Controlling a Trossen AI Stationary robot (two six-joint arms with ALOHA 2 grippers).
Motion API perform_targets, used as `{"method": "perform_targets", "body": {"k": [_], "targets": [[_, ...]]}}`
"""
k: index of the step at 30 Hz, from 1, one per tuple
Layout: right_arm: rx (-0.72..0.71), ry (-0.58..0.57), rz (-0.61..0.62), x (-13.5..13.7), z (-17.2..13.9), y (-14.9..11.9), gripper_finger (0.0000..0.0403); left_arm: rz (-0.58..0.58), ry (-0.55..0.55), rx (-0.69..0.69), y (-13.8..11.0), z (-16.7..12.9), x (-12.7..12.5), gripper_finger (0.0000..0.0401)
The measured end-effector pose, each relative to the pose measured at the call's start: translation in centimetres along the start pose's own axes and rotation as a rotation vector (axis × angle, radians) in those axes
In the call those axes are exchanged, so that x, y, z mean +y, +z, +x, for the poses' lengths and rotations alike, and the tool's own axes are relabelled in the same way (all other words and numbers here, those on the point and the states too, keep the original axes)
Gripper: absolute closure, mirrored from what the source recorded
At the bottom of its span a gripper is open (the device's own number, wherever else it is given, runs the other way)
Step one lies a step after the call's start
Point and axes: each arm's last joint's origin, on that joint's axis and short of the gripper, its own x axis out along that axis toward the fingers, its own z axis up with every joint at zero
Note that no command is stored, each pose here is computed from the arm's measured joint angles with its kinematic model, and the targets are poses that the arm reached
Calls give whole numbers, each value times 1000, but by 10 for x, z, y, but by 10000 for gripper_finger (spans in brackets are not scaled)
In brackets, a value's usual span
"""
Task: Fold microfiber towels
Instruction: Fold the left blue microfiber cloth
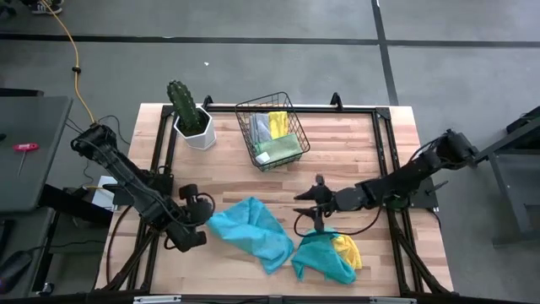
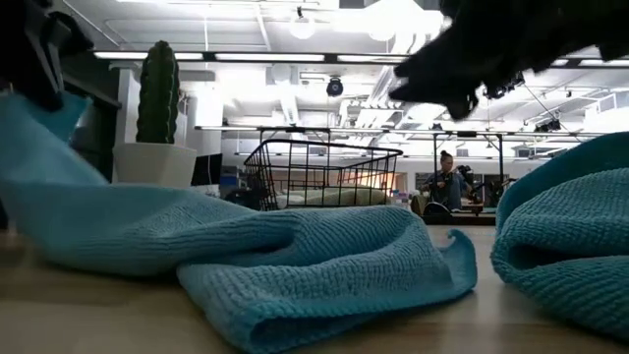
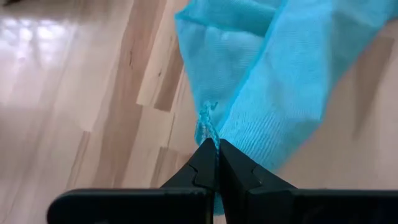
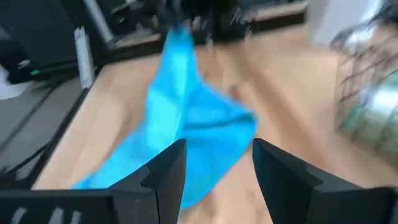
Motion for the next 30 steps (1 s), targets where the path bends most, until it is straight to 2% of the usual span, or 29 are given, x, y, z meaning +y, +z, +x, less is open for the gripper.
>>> {"method": "perform_targets", "body": {"k": [7, 10, 14, 17, 20, 25, 30], "targets": [[229, 88, 169, 5, 29, -43, 226, 77, 52, 95, -6, 27, -19, 401], [321, 153, 216, 19, 44, -52, 226, 148, 62, 149, -10, 37, -24, 401], [490, 177, 209, 45, 60, -55, 226, 164, 65, 196, -10, 45, -26, 401], [635, 116, 175, 66, 67, -53, 226, 160, 62, 209, -8, 48, -25, 401], [721, 68, 124, 85, 71, -48, 226, 153, 52, 201, -6, 48, -25, 401], [690, -12, 107, 109, 78, -33, 226, 148, 44, 203, -5, 49, -26, 401], [686, -138, 120, 111, 77, -32, 226, 161, 32, 195, -4, 49, -27, 401]]}}
